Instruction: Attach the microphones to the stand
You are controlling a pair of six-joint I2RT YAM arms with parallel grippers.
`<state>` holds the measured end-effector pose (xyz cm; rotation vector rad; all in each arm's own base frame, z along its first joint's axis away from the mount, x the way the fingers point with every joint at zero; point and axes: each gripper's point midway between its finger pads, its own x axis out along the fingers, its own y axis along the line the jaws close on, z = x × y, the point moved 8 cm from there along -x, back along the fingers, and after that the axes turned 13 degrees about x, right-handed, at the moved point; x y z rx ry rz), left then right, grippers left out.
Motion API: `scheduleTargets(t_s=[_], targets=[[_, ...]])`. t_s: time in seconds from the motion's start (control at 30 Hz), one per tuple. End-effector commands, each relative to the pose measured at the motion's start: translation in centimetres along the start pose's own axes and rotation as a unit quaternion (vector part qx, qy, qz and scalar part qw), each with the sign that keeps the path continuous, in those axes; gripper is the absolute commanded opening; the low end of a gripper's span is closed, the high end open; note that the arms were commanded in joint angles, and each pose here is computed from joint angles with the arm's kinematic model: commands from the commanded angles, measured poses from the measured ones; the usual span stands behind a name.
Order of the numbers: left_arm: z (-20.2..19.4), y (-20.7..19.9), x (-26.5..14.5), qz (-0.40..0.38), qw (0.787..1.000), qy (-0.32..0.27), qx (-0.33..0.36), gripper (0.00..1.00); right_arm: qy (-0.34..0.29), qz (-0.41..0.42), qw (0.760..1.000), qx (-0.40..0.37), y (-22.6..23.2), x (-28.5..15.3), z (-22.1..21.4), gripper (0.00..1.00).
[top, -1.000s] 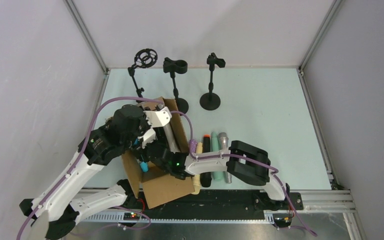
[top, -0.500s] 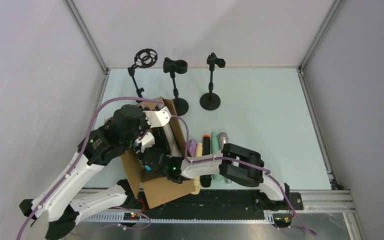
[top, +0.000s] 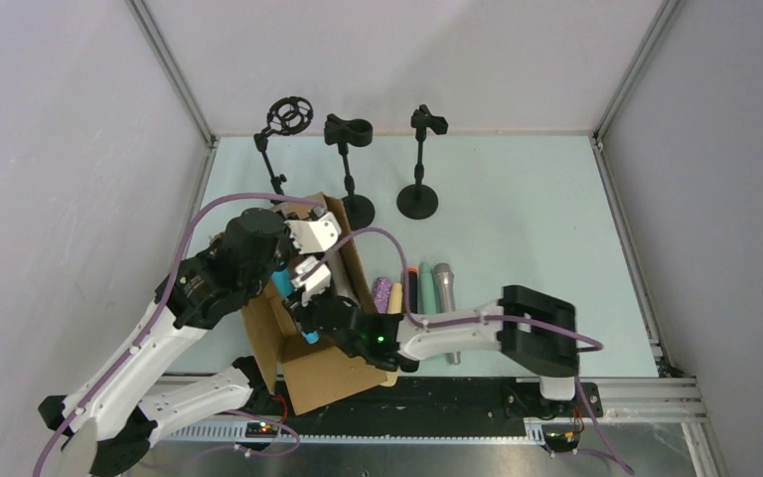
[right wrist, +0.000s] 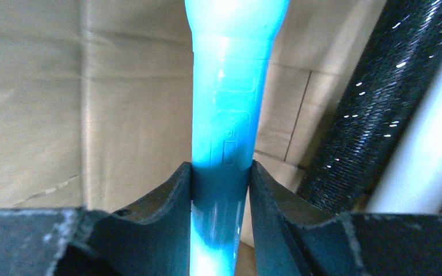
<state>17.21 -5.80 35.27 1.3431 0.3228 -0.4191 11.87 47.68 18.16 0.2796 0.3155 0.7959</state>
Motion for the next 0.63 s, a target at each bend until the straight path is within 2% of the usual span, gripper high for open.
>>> scheduleTargets(t_s=[0.0,0.17,0.47,0.6], targets=[[0.3,1.1,-0.3,0.041,0.998,-0.019,-0.031,0.00,-0.055,0.052,0.996,0.052,2.1,-4.5,6.0,0.00],[0.0,0.9,-0.4,0.042,0.998,-0.018,-0.030,0.00,-0.020,0.065,0.996,0.057,1.4,-8.4,6.5,0.00],[0.1,1.0,-0.3,0.041,0.999,-0.019,-0.030,0.00,0.073,0.018,0.995,0.066,-2.8,-15.2,5.4,0.00],[0.2,1.0,-0.4,0.041,0.999,-0.019,-0.030,0.00,0.081,0.009,0.995,0.062,-3.7,-18.4,6.7,0.00]])
